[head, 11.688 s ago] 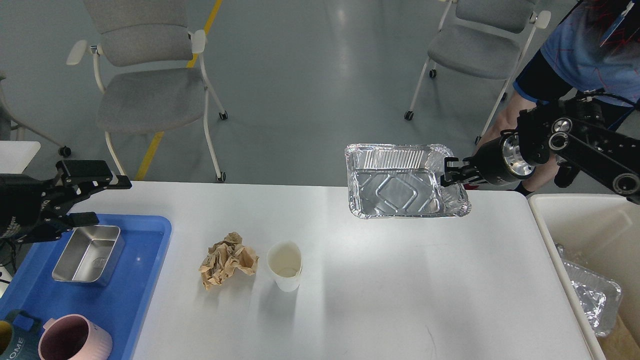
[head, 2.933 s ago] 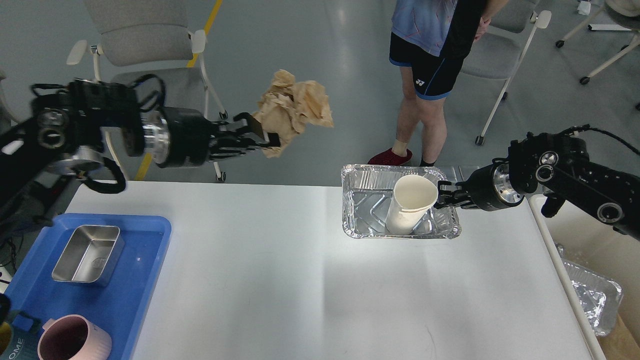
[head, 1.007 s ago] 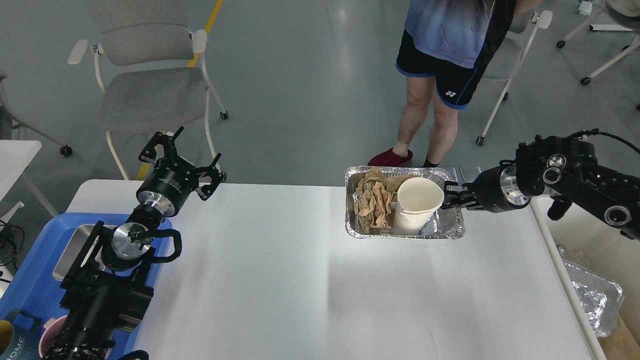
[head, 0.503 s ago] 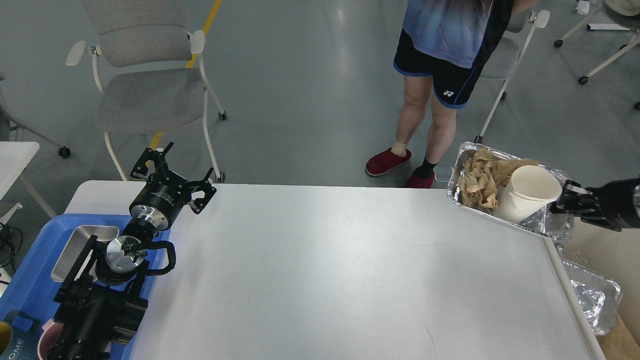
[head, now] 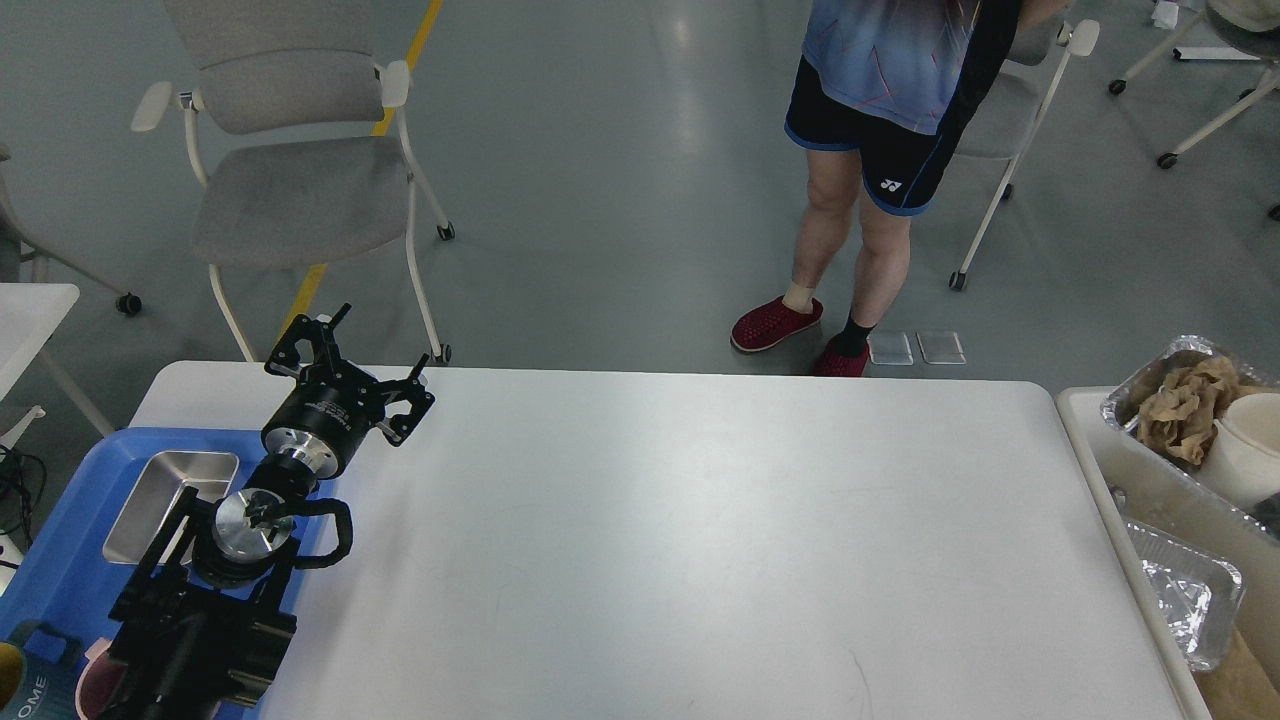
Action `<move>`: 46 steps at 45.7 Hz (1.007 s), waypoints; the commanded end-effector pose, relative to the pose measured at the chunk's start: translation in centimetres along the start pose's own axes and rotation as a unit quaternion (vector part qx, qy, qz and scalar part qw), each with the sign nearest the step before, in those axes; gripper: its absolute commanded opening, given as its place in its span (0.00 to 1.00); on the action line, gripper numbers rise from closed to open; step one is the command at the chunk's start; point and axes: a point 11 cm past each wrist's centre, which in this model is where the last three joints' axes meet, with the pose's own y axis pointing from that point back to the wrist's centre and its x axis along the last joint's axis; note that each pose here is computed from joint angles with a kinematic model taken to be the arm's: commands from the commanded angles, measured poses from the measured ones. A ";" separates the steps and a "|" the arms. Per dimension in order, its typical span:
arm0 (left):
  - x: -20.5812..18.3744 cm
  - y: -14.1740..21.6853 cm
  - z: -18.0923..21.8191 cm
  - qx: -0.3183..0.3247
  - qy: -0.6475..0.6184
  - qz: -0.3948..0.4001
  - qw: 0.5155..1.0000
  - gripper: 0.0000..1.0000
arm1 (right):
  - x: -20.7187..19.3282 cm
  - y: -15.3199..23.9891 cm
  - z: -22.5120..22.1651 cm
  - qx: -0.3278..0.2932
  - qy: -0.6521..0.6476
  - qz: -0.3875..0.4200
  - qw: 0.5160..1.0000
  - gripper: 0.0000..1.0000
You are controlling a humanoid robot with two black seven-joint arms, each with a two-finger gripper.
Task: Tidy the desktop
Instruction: 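Carry the foil tray with the right gripper into the white bin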
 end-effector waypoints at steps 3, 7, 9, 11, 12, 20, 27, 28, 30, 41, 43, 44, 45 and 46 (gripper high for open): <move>0.8 0.5 -0.1 0.001 0.001 0.009 1.000 0.97 | -0.6 -1.5 2.6 -0.036 -0.039 0.022 0.998 0.00; 0.9 0.6 -0.2 0.002 0.001 0.010 1.000 0.97 | -0.9 -2.3 3.1 -0.041 -0.066 0.047 0.996 0.12; 0.9 0.6 -0.2 0.002 0.000 0.010 1.000 0.97 | -1.0 -2.6 3.1 -0.037 -0.087 0.060 0.994 0.32; 0.9 0.6 -0.3 0.003 0.000 0.009 1.000 0.97 | -1.1 -2.9 3.1 -0.031 -0.112 0.074 0.990 0.62; 0.8 0.6 -0.3 0.003 -0.001 0.009 1.000 0.97 | -1.2 -3.0 3.2 -0.028 -0.127 0.079 0.988 0.74; 0.8 0.5 -0.8 0.017 -0.006 0.008 1.000 0.97 | -2.1 -3.8 2.8 -0.001 -0.232 0.083 0.969 1.00; 0.4 0.3 -1.6 0.034 -0.019 0.003 0.999 0.97 | -3.3 -4.4 1.7 0.018 -0.274 0.064 0.959 1.00; 0.4 0.4 -1.5 0.034 -0.021 0.003 0.999 0.97 | -3.4 -4.5 1.3 0.023 -0.281 0.060 0.957 1.00; 0.5 0.5 -1.4 0.034 -0.024 0.001 0.999 0.97 | -3.7 -4.7 0.8 0.031 -0.290 0.055 0.955 1.00; -0.1 0.5 -1.0 0.031 -0.033 -0.026 0.999 0.97 | -7.8 -6.1 -9.8 0.134 -0.336 -0.015 0.932 1.00; -0.4 0.6 -1.0 0.030 -0.035 -0.043 0.998 0.97 | -9.3 -6.3 -11.7 0.154 -0.359 -0.037 0.920 1.00; -0.5 0.6 -1.0 0.030 -0.036 -0.052 0.998 0.97 | -9.9 -6.4 -12.4 0.161 -0.372 -0.047 0.913 1.00; -0.8 0.7 -1.0 0.030 -0.038 -0.062 0.997 0.97 | -10.4 -6.5 -13.1 0.170 -0.385 -0.056 0.905 1.00; -0.9 0.7 -1.1 0.030 -0.038 -0.069 0.996 0.97 | -10.9 -6.4 -13.8 0.180 -0.396 -0.066 0.898 1.00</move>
